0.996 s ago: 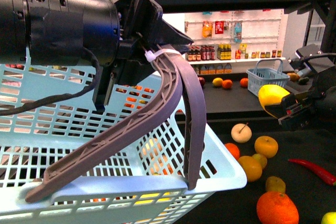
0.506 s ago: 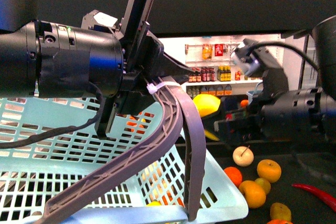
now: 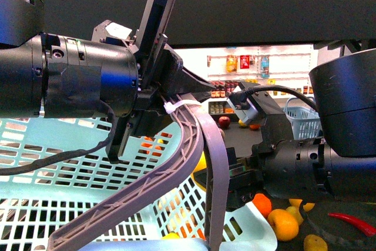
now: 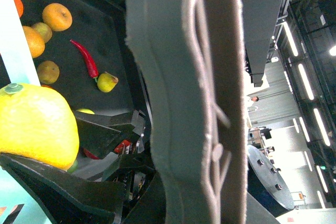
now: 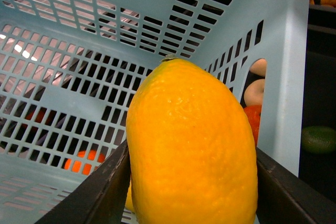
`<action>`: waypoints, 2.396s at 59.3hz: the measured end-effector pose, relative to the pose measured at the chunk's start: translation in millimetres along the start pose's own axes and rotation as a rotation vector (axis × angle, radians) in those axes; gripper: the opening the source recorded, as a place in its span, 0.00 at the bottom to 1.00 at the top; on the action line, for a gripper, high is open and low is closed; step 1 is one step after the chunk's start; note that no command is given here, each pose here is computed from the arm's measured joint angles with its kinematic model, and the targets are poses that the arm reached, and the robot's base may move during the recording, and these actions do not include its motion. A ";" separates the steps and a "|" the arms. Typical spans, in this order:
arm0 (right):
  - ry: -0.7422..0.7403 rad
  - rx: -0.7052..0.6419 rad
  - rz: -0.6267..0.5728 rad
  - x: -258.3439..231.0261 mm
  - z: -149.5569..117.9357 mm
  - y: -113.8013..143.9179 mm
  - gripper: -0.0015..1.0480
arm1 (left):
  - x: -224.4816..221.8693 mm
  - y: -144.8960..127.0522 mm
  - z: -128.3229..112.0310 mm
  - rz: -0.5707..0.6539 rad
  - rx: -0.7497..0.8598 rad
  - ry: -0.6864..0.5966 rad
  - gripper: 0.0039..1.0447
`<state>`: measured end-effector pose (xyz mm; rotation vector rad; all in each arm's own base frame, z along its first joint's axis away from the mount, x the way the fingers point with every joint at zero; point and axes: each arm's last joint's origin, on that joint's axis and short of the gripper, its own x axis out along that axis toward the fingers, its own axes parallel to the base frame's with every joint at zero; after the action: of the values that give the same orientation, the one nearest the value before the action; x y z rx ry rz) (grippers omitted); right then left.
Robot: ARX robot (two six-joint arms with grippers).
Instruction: Pick lemon from shelf
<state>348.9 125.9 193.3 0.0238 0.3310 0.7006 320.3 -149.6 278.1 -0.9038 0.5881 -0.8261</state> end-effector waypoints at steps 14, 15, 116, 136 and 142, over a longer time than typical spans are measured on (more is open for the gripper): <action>0.003 0.010 -0.002 -1.9 1.1 -1.3 0.94 | 0.0 0.0 -0.1 -0.001 -0.004 0.002 0.06; 0.003 0.010 -0.003 -2.3 1.3 -1.8 0.94 | 0.0 0.0 0.0 -0.001 -0.005 0.001 0.06; -0.340 -0.027 -0.698 -252.5 -112.0 58.7 0.03 | 0.1 0.1 -0.1 0.001 -0.003 0.000 0.06; -0.341 -0.028 -0.698 -252.6 -111.9 58.7 0.34 | 0.1 0.1 0.0 0.002 -0.004 -0.002 0.06; -0.341 -0.028 -0.698 -252.6 -111.9 58.7 0.49 | 0.1 0.1 0.0 0.002 -0.003 -0.002 0.06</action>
<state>97.1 0.2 168.4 -0.0002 -0.0105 0.0031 320.4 -149.7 277.9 -0.9069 0.5883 -0.8224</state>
